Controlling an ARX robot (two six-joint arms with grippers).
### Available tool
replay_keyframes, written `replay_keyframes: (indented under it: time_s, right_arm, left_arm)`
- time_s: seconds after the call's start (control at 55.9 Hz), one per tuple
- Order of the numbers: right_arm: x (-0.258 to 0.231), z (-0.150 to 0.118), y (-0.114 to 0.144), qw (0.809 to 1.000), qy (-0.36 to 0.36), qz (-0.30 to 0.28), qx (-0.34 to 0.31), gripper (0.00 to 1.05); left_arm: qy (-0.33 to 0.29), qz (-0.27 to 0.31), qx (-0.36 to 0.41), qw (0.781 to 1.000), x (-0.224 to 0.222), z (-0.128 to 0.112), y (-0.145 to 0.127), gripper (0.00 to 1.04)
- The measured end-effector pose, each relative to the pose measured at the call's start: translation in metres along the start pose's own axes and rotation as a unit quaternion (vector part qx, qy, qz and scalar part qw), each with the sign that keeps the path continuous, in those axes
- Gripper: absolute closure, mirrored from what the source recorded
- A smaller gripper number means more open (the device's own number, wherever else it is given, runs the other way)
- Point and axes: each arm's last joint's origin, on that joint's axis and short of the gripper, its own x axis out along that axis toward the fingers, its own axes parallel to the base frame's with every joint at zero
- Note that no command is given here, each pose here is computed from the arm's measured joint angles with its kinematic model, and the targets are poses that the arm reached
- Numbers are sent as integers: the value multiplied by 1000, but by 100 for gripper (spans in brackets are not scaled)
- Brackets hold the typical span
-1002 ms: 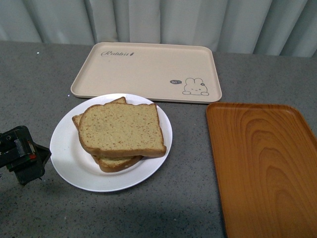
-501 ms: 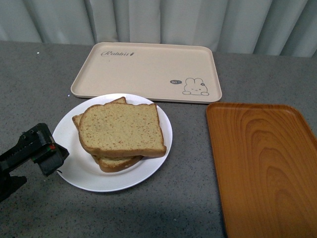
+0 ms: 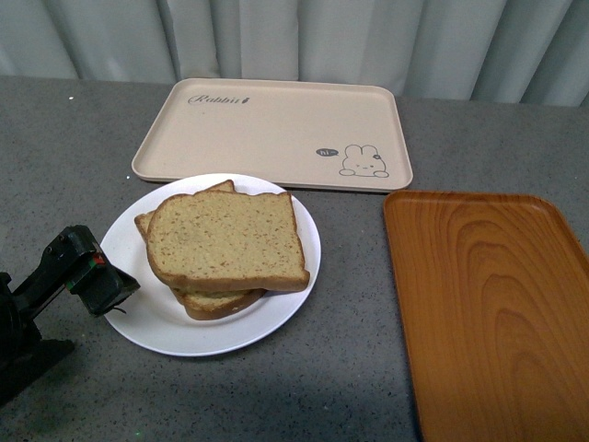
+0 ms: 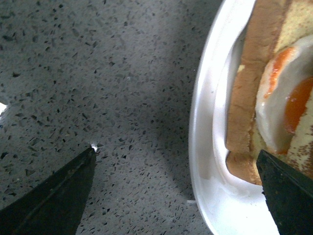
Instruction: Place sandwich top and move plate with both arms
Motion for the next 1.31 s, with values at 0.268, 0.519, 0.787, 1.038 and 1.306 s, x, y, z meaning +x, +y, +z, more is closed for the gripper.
replay_keyframes:
  time_s: [0.268, 0.519, 0.787, 1.038, 1.306]
  right_arm:
    - [0, 0, 0, 1000, 0, 0, 0, 9]
    - [0, 0, 0, 1000, 0, 0, 0, 9]
    - [0, 0, 0, 1000, 0, 0, 0, 9]
    - [0, 0, 0, 1000, 0, 0, 0, 9]
    - [0, 0, 0, 1000, 0, 0, 0, 9]
  left_arm:
    - [2, -8, -14, 1000, 4, 4, -1, 6]
    - [7, -18, -19, 1000, 12, 7, -6, 6]
    - [11, -25, -14, 1000, 20, 10, -10, 12]
    - [23, -13, -22, 999, 27, 7, -5, 60]
    - [43, -30, -55, 997, 29, 6, -2, 94]
